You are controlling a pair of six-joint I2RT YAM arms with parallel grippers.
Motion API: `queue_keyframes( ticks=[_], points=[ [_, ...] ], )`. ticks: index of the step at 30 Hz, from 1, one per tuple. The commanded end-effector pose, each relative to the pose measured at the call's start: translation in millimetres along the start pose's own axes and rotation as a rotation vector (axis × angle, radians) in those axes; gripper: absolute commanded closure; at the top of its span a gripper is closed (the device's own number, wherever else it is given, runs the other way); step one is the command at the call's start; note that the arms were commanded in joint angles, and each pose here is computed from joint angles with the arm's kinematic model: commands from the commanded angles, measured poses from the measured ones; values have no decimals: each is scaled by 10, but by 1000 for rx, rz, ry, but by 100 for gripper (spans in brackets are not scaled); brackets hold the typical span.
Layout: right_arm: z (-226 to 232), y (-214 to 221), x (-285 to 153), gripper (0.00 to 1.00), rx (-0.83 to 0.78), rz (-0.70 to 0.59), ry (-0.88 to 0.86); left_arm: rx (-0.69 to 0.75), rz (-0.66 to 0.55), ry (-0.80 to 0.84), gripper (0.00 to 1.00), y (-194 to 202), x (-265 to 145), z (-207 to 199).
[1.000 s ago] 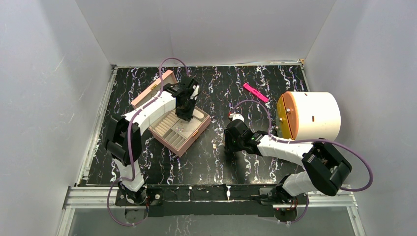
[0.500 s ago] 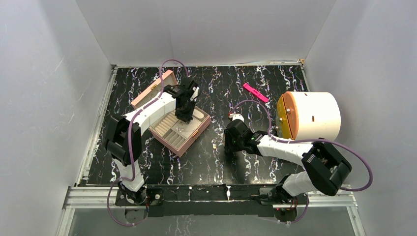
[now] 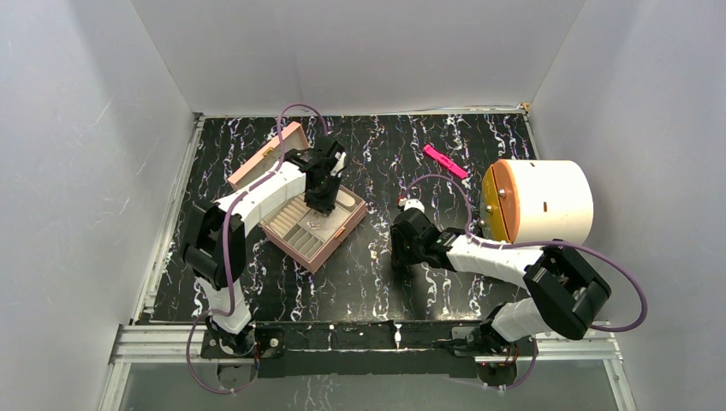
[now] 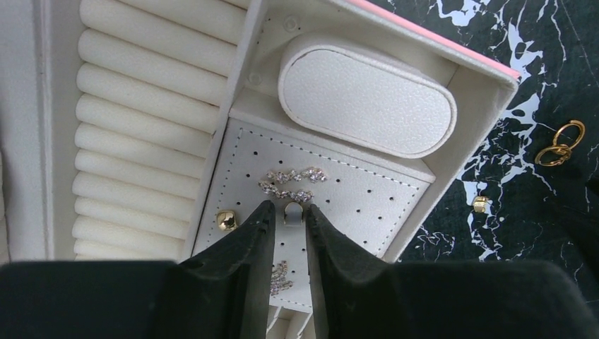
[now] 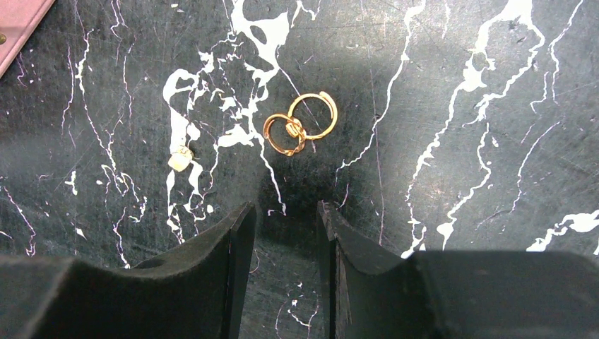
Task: Organize the mixed jewelry
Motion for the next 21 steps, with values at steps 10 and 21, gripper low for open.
queue_keyframes(
  ticks=[10, 21],
  points=[
    [37, -124, -5, 54, 0, -43, -6, -14, -86, -24, 70, -66, -298, 59],
    [97, -284, -143, 51, -2, -62, -29, -22, -404, 223, 47, -200, -1078, -54]
  ],
)
Point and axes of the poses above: each gripper's point midway between its finger pads, its own x axis out along the fingers, its own z axis along the line the jaws close on, y = z × x, the point moved 4 cm from there along -x, back along the fingers, and after that the axes turned 14 degrees about -x, right-handed, at the moved point
